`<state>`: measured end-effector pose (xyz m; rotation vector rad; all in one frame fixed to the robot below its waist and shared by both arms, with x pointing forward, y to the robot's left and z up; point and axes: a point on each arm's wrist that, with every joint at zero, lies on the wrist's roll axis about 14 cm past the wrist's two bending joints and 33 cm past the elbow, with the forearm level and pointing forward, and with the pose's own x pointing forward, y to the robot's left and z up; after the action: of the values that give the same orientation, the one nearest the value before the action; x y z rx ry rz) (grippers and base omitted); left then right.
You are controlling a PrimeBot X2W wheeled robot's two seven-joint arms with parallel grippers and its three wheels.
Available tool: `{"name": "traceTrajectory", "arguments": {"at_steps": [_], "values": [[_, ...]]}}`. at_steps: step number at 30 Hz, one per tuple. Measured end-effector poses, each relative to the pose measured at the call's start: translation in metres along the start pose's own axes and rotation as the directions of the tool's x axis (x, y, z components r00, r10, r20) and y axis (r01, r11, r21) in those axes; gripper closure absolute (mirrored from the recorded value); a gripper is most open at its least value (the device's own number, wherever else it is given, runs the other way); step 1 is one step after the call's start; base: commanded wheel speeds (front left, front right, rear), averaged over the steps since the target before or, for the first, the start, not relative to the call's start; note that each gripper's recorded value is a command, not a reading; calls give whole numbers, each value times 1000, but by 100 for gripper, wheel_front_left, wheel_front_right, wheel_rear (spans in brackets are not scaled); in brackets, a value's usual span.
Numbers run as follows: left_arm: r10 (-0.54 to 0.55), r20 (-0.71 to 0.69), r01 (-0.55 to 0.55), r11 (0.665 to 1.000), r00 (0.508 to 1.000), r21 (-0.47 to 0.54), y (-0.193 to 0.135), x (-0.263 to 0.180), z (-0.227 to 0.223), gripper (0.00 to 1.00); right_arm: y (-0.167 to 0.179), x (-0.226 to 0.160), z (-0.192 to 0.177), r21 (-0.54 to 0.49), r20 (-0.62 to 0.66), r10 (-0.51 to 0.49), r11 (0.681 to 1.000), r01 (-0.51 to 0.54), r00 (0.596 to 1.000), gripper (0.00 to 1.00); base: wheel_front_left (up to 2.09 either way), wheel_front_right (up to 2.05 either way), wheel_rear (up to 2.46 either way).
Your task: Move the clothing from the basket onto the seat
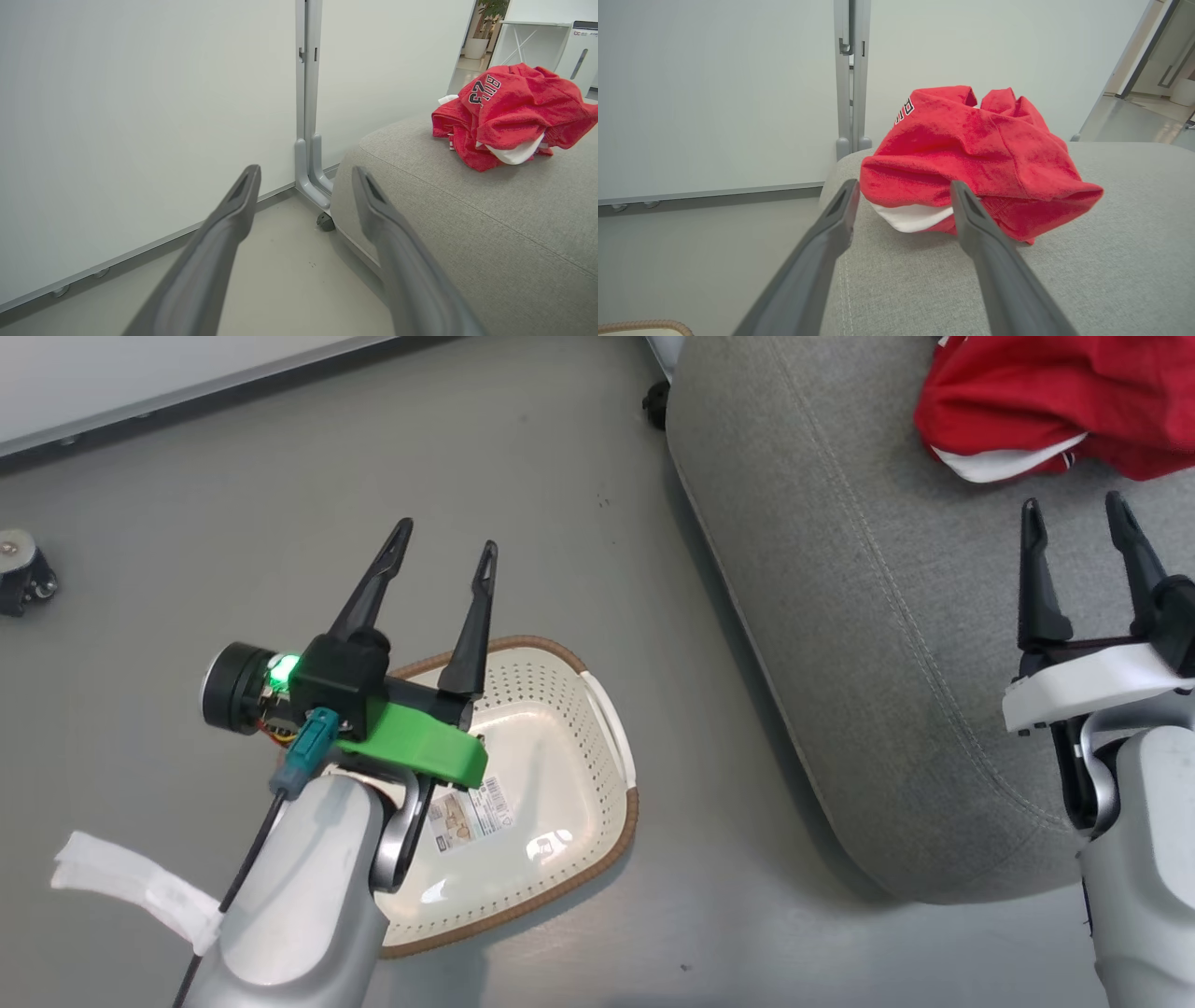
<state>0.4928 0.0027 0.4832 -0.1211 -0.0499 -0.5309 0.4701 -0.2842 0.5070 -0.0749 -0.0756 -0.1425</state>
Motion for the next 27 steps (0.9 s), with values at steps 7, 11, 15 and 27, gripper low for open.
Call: {"name": "traceTrajectory", "arguments": {"at_steps": [7, 11, 15, 27], "values": [[203, 10, -203, 979, 979, 9, 53, -46, 14, 0, 57, -1, 15, 65, 52, 130, 989, -134, 990, 0, 0, 0, 0], [315, 29, -316, 949, 949, 15, 81, -76, 25, 0, 85, -3, 27, 92, 90, 189, 976, -198, 978, 0, 0, 0, 0], [414, 60, -416, 909, 908, 29, 105, -106, 39, 0, 111, -9, 35, 113, 111, 246, 960, -258, 963, 0, 0, 0, 0], [543, 108, -549, 834, 833, 46, 123, -176, 62, 0, 155, -39, 61, 138, 176, 345, 919, -370, 922, 0, 0, 0, 0]]}}
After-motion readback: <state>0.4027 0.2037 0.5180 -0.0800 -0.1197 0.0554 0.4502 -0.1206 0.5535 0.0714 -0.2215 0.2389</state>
